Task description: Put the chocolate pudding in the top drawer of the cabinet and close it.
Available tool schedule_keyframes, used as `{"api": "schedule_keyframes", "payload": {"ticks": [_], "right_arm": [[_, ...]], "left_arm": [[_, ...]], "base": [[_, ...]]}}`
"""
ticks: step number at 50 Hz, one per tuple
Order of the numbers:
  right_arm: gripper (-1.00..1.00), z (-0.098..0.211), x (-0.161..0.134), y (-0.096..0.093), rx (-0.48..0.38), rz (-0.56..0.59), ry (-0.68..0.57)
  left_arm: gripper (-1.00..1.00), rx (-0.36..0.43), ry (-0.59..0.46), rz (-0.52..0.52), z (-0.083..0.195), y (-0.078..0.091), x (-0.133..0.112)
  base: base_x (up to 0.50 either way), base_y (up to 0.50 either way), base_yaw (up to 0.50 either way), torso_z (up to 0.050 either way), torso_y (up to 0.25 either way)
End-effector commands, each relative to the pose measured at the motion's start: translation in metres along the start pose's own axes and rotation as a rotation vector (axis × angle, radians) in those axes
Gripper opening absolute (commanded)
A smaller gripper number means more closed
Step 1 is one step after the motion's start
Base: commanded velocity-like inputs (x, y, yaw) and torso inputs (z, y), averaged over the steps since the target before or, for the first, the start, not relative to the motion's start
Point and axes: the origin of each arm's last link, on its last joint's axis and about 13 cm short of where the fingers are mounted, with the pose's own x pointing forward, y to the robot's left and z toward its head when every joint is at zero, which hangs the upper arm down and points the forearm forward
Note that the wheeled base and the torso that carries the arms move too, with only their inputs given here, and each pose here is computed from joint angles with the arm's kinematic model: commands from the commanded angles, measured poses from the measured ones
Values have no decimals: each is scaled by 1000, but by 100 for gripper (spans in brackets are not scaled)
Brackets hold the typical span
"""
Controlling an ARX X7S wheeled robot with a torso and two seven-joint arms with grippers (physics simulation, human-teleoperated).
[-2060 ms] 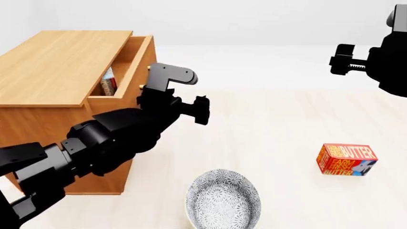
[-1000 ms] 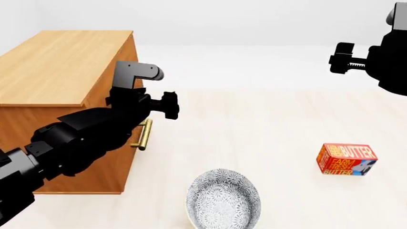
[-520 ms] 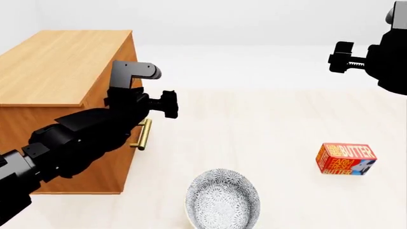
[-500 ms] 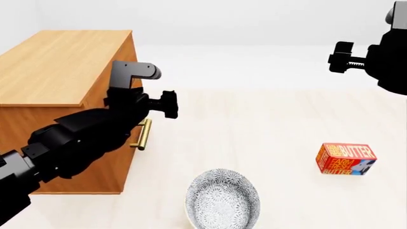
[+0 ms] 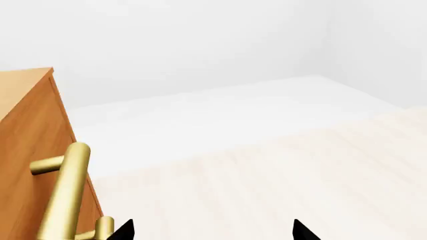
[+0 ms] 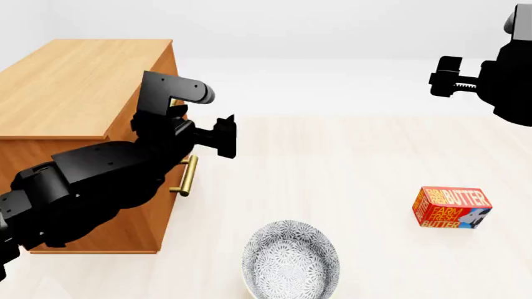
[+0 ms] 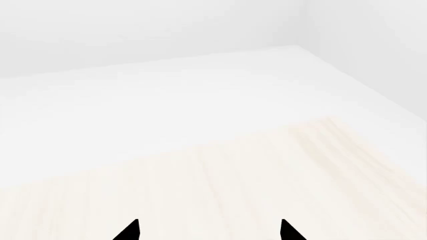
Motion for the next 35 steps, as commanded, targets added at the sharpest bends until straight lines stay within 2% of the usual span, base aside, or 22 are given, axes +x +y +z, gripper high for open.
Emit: {"api": "schedule_keyframes", "payload": {"ticks": [1, 11, 18, 27, 35], "right_arm": [[100, -1, 0, 0, 2, -2, 0], [100, 0, 0, 1, 4, 1, -1], [100, -1, 0, 1, 5, 5, -2], [100, -3, -2, 5, 3, 33, -11], [100, -7, -4, 12, -3, 78, -22]], "left_arm": [[100, 30, -28, -68, 10, -16, -11], [100, 35, -76, -137, 29, -32, -23], [100, 44, -128, -155, 50, -34, -24], [100, 48, -195, -148, 78, -29, -21], [100, 54, -273, -113, 107, -16, -23]], "base": [[0, 0, 0, 0, 0], [0, 0, 0, 0, 0], [0, 0, 0, 0, 0], [0, 0, 0, 0, 0], [0, 0, 0, 0, 0]]}}
